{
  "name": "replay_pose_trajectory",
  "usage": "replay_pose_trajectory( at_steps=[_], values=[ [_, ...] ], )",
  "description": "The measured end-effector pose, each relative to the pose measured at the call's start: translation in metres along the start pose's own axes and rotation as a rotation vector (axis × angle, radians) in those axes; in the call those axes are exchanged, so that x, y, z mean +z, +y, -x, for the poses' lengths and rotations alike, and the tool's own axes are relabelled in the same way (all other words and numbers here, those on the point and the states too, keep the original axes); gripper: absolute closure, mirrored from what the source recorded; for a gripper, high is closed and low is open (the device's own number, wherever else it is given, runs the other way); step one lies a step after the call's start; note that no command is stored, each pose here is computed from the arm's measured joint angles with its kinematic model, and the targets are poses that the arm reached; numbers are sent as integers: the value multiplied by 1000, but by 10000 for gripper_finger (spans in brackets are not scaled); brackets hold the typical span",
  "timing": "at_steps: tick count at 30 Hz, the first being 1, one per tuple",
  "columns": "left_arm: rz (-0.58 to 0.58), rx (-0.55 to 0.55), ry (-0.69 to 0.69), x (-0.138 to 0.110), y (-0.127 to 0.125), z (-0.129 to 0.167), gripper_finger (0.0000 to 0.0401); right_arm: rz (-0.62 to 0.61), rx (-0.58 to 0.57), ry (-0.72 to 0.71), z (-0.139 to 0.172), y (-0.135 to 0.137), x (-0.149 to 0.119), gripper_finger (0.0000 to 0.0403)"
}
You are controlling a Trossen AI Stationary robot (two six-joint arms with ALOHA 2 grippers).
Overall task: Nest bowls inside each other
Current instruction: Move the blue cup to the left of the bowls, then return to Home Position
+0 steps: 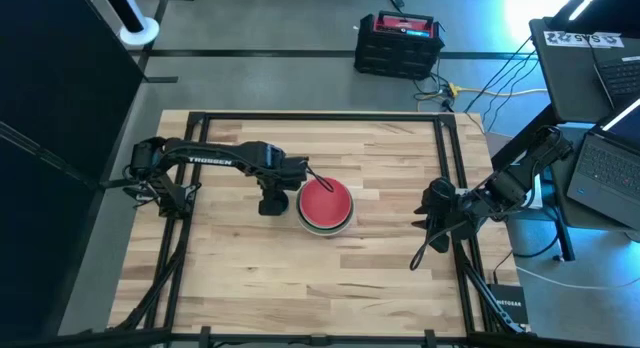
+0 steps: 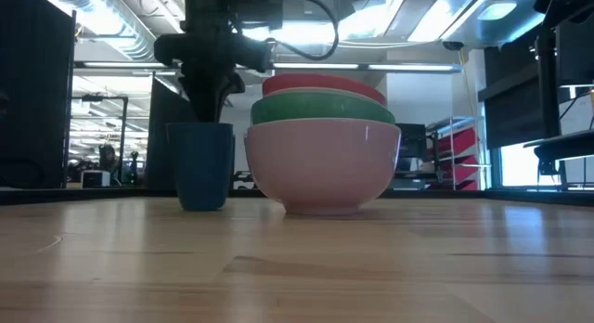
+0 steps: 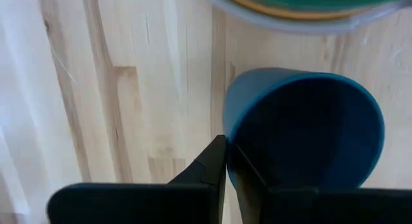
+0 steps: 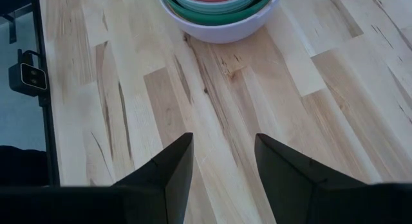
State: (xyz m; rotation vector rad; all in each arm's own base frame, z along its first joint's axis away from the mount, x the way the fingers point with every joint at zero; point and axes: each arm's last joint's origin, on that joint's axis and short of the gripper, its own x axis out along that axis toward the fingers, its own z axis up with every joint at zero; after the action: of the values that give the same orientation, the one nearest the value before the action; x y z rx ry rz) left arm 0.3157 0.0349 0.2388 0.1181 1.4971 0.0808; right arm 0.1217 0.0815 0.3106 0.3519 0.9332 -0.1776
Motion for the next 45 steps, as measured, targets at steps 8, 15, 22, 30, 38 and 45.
replay_pose_trajectory(
  at_steps=[8, 15, 22, 30, 38, 45],
  values=[
    [-5, 0, -2, 0, 1, 7, 393, 0, 0, -1, 0, 0, 0, 252],
    [4, -1, -1, 0, 1, 7, 393, 0, 0, -3, 0, 0, 0, 252],
    [51, -5, 18, -3, 10, 8, 378, -1, 0, -9, 0, 0, 1, 252],
    [59, -4, 27, -3, 18, 22, 318, 0, 0, -9, 0, 0, 1, 252],
    [62, -3, 22, -2, 25, 50, 280, 4, 0, -9, 0, 0, 1, 252],
    [127, -5, -182, -18, -5, 138, 314, 33, 33, -33, 1, 3, 3, 252]
  ],
)
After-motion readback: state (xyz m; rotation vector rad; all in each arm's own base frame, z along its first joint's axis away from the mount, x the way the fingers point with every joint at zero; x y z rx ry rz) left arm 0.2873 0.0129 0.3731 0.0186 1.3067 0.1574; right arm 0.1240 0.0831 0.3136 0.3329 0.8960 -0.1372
